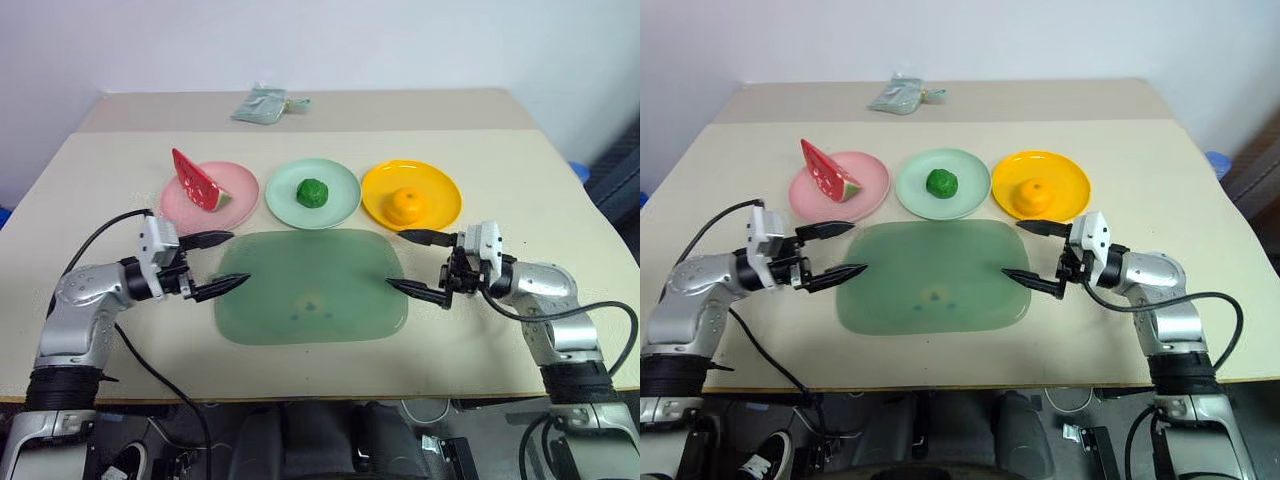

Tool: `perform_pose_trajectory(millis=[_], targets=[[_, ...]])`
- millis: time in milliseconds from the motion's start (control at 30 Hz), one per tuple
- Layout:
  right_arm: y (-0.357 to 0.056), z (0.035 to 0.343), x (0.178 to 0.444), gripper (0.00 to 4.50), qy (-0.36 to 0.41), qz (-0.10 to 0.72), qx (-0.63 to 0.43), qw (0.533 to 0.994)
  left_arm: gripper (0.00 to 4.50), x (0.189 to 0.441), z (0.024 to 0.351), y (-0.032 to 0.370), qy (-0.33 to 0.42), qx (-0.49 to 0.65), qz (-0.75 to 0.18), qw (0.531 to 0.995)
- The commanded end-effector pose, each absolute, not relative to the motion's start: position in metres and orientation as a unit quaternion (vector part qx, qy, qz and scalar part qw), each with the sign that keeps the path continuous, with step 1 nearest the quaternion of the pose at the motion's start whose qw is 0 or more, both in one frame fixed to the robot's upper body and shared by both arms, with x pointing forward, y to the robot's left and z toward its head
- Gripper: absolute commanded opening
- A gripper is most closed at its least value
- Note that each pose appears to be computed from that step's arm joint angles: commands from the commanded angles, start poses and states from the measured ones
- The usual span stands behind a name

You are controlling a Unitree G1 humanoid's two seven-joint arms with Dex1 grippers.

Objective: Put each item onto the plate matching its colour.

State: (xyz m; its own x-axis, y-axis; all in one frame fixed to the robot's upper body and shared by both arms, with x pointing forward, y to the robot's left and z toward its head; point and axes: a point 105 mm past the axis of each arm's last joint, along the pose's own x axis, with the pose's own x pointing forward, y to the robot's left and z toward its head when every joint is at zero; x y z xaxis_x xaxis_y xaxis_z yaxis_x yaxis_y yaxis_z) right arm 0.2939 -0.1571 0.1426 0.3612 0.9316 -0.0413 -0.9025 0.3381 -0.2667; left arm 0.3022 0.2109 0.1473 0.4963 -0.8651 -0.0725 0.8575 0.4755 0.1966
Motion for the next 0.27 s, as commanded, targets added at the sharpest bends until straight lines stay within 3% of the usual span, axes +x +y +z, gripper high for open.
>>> perform_pose_trajectory(millis=[33, 267], targets=[[-0.1627, 0.1501, 0.2874, 4.46, -0.079, 0.553, -0.132, 0.819, 4.5, 0.3053, 0.1691, 0.2193, -0.057, 0.13, -0.49, 0.86], [-0.1657, 0.1544, 0.2953, 4.46, -0.096, 0.522, -0.141, 0.835, 4.5, 0.3115, 0.1661, 0.2213, -0.051, 0.136, -0.494, 0.857]])
